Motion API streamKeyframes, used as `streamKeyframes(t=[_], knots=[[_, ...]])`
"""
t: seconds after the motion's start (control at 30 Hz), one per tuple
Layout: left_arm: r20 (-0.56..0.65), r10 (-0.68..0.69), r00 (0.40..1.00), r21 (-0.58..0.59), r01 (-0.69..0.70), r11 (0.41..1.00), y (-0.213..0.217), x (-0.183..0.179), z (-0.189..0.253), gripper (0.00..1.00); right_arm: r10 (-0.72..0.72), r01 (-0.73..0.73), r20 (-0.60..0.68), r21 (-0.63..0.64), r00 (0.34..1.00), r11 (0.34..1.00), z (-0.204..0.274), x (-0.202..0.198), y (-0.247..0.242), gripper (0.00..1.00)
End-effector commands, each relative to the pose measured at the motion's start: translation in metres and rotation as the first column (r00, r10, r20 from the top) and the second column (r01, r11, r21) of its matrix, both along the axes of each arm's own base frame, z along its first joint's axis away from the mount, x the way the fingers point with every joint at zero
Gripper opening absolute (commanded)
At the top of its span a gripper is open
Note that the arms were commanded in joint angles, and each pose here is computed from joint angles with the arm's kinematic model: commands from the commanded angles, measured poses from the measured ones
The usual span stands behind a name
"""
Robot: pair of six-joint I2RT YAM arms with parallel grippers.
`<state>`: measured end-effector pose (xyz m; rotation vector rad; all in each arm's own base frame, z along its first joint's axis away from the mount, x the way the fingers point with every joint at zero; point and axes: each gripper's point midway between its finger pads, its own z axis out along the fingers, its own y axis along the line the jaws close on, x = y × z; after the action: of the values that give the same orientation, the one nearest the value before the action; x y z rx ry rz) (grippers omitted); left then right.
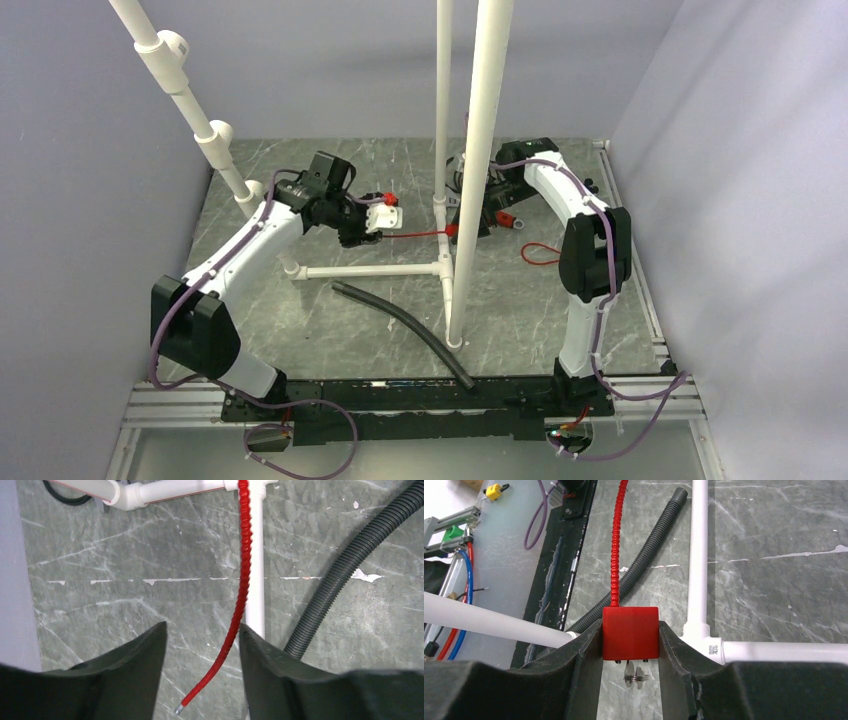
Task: Lock with the key
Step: Lock the lock.
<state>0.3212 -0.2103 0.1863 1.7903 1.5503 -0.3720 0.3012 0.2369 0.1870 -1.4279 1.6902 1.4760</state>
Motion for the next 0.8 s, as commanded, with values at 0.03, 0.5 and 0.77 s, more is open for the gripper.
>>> streamKeyframes(t=[0.03,0.5,0.77], knots=[[0.049,-0.038,0.998,-0.022,0.039,0.999,-0.012,-0.002,0.010,0.39,-0.001,0.001,-0.005,0.089,1.000,0.996,0.023,-0.001,0.006,0.00],[-0.290,-0.008,0.957,-0.281,-0.078,0.956,-0.045,-0.044,0.104,0.00,-0.065,0.057,0.071,0.109,0.995,0.992,0.030,0.020,-0.006,0.74],[-0.369,-0.046,0.928,-0.363,-0.098,0.926,-0.058,-0.053,0.135,0.00,-0.154,0.125,0.218,0.142,0.964,0.982,0.039,0.034,-0.004,0.84]])
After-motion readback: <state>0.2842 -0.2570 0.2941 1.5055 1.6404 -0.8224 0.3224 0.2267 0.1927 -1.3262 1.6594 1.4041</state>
